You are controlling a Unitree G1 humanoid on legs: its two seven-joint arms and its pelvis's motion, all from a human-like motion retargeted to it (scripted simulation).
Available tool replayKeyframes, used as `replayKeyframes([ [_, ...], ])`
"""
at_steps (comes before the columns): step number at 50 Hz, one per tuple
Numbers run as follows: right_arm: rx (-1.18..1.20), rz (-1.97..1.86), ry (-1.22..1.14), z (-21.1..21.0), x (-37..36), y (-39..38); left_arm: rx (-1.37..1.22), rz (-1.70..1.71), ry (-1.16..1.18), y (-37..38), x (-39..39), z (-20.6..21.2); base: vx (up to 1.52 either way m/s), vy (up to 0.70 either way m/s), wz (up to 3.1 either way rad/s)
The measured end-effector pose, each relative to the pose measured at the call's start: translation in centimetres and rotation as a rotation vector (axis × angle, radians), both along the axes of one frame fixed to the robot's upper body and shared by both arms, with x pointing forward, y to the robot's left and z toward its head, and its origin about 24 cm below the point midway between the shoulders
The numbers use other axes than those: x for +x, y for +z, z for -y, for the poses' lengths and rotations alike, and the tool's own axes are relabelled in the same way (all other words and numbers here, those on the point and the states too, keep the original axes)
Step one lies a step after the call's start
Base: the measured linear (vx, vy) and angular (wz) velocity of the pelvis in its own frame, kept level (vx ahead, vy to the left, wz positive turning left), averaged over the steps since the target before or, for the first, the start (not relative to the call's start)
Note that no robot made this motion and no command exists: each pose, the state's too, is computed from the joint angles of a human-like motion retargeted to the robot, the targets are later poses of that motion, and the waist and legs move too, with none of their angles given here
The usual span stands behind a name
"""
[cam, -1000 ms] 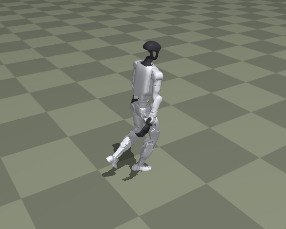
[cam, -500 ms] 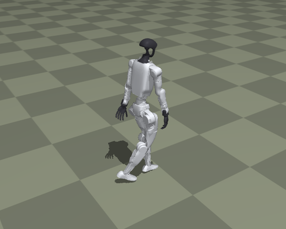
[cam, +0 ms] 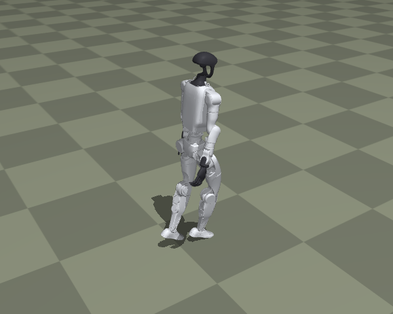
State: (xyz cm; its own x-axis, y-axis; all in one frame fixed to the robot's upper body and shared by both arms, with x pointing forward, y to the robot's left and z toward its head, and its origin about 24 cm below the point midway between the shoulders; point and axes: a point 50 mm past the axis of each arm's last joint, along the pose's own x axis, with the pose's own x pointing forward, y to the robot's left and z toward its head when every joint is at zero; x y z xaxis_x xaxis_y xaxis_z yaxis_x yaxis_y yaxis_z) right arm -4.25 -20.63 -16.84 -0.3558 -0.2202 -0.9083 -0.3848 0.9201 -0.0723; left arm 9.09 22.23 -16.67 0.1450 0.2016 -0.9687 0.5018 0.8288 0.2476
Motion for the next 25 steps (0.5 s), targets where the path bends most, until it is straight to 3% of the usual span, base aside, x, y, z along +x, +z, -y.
replayKeyframes([
  [10, 0.019, -0.077, -0.346, -1.1, -4.5, 0.6, -0.023, 0.093, -0.059, 0.3, 2.0, 0.9, 0.91, -0.31, -0.28],
  [14, 0.056, -0.014, -0.443, -1.8, -1.9, 0.1, 0.081, 0.189, 0.090, -0.3, -1.0, 0.9, 0.74, 0.07, 0.32],
  [20, 0.164, 0.182, -0.135, -1.6, 5.2, -0.9, 0.025, 0.099, 0.282, -0.8, -3.1, 1.8, 0.57, 0.15, 0.29],
  [25, 0.132, 0.345, 0.149, -0.9, 12.4, -0.3, -0.112, 0.071, 0.348, -0.9, -3.2, 1.7, 0.34, 0.71, 0.71],
])
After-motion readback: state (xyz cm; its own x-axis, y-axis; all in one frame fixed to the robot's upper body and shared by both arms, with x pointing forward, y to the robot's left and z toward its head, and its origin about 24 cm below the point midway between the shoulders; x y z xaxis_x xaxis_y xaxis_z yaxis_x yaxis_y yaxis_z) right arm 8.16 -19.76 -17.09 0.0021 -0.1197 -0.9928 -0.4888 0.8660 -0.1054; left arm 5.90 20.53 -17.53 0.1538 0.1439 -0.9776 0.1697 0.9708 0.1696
